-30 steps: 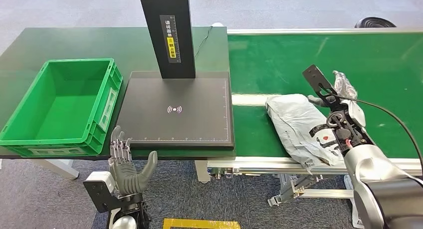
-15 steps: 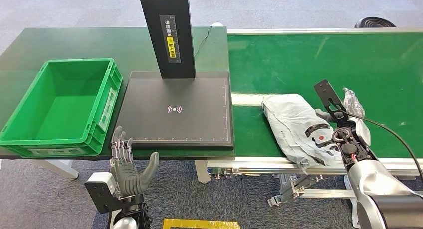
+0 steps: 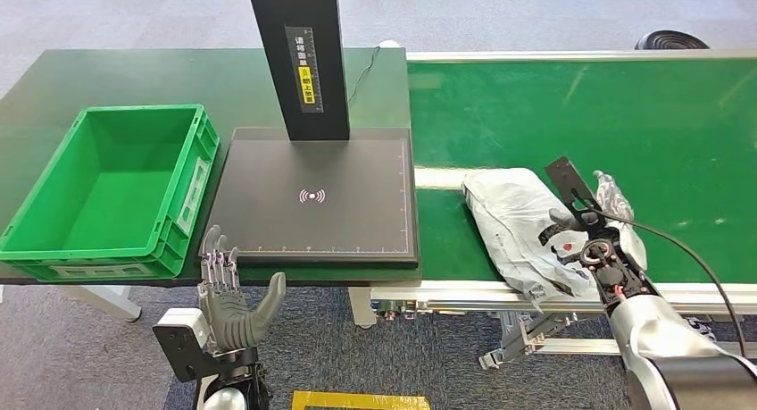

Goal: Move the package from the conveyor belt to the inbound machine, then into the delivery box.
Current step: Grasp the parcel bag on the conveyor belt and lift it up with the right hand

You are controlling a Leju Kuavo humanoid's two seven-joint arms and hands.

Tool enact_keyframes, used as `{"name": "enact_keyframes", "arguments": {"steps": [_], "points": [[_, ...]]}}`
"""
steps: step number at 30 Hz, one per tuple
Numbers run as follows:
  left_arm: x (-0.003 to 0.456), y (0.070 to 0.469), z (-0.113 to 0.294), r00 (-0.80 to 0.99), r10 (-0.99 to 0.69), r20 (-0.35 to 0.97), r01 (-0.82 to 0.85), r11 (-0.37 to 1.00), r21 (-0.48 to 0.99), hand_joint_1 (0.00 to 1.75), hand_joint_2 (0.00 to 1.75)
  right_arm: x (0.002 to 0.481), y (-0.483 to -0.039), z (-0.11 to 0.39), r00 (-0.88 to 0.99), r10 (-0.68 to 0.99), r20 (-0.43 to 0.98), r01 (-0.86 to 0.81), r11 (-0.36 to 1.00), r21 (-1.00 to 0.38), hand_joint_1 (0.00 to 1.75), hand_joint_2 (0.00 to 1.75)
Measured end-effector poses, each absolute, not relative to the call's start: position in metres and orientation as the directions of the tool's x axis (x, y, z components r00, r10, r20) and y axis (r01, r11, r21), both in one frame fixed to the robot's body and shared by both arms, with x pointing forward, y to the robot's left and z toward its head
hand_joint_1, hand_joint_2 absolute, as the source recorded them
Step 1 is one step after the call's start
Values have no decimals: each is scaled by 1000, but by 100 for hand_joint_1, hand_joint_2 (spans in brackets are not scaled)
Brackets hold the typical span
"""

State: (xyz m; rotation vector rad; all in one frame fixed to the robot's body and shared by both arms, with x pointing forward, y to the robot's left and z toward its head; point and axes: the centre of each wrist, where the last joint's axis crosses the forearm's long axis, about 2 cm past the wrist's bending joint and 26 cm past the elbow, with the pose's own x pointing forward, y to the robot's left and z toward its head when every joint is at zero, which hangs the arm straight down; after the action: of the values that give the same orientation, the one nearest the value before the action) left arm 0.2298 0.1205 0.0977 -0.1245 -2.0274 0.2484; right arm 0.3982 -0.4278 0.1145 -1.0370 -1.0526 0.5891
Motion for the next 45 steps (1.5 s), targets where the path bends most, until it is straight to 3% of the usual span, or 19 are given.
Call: {"name": "enact_keyframes", "arguments": {"steps": [14, 27, 31, 33, 34, 38, 45], "points": [[229, 120, 95, -443, 184, 878, -36, 974, -223, 0, 175, 368, -369, 60, 426, 782, 455, -72, 531, -844, 0, 175], [229, 121, 94, -439, 175, 881, -54, 974, -220, 0, 175, 360, -351, 48, 436, 763, 477, -109, 571, -814, 0, 175], [229, 121, 94, -439, 174, 881, -55, 974, -220, 0, 175, 359, -348, 46, 433, 759, 486, -117, 582, -804, 101, 175], [229, 121, 94, -440, 172, 882, -55, 974, -218, 0, 175, 358, -347, 45, 432, 756, 492, -121, 589, -799, 101, 175], [229, 121, 94, -440, 172, 882, -55, 974, -218, 0, 175, 358, -347, 45, 432, 754, 495, -121, 592, -797, 110, 175], [229, 121, 94, -440, 172, 882, -56, 974, -218, 0, 175, 358, -347, 45, 430, 751, 501, -118, 597, -793, 164, 175], [229, 123, 93, -437, 169, 883, -66, 974, -219, 0, 175, 359, -347, 46, 418, 749, 513, -108, 602, -791, 166, 175]]}}
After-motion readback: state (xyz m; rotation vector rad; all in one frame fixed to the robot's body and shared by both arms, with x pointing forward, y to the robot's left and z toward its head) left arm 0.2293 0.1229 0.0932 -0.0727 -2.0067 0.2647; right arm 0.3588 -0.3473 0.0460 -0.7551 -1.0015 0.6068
